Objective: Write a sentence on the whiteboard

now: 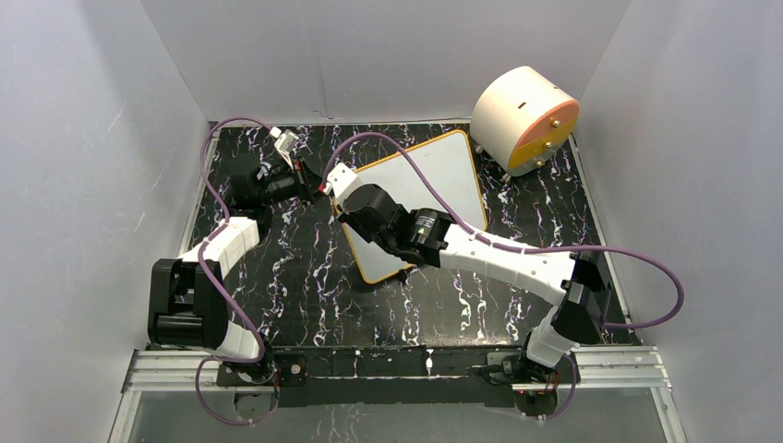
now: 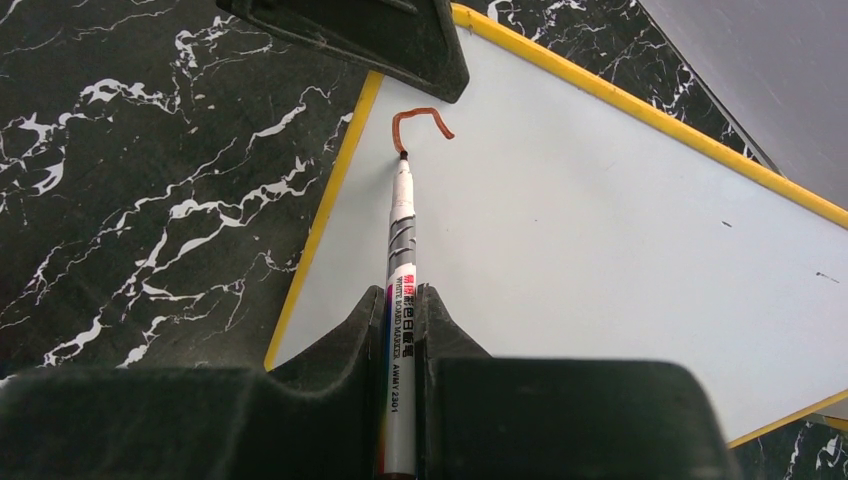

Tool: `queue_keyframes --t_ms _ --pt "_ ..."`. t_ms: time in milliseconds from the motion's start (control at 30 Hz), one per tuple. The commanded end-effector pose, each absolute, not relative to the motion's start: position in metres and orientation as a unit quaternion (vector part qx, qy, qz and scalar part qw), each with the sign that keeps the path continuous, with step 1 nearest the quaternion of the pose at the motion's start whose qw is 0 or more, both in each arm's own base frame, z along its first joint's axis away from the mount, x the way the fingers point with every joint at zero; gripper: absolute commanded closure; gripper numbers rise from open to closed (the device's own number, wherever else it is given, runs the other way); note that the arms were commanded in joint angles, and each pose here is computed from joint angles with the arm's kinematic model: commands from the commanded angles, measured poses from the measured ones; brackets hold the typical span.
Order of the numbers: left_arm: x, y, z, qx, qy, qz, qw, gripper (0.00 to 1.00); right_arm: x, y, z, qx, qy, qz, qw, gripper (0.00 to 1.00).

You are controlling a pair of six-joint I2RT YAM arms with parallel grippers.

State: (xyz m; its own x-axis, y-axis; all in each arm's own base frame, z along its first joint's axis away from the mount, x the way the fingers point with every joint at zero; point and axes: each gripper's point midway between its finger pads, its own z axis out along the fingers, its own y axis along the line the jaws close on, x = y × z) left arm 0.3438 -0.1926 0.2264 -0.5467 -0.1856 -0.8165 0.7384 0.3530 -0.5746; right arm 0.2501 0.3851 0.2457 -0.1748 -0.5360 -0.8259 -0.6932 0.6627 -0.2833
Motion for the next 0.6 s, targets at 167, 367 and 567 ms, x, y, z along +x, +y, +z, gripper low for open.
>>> queue_keyframes --t_ms 167,367,567 --pt "0.326 -0.207 0.204 0.206 0.715 -0.550 0.379 1.00 0.257 0.368 0.252 -0.373 0.774 0.054 0.509 1.00" --pt "0.326 -0.207 0.204 0.206 0.715 -0.550 0.379 1.00 0.255 0.363 0.246 -0.373 0.779 0.050 0.501 1.00" --pt "0.326 -0.208 0.204 0.206 0.715 -0.549 0.379 1.00 0.252 0.359 0.242 -0.376 0.782 0.049 0.495 1.00"
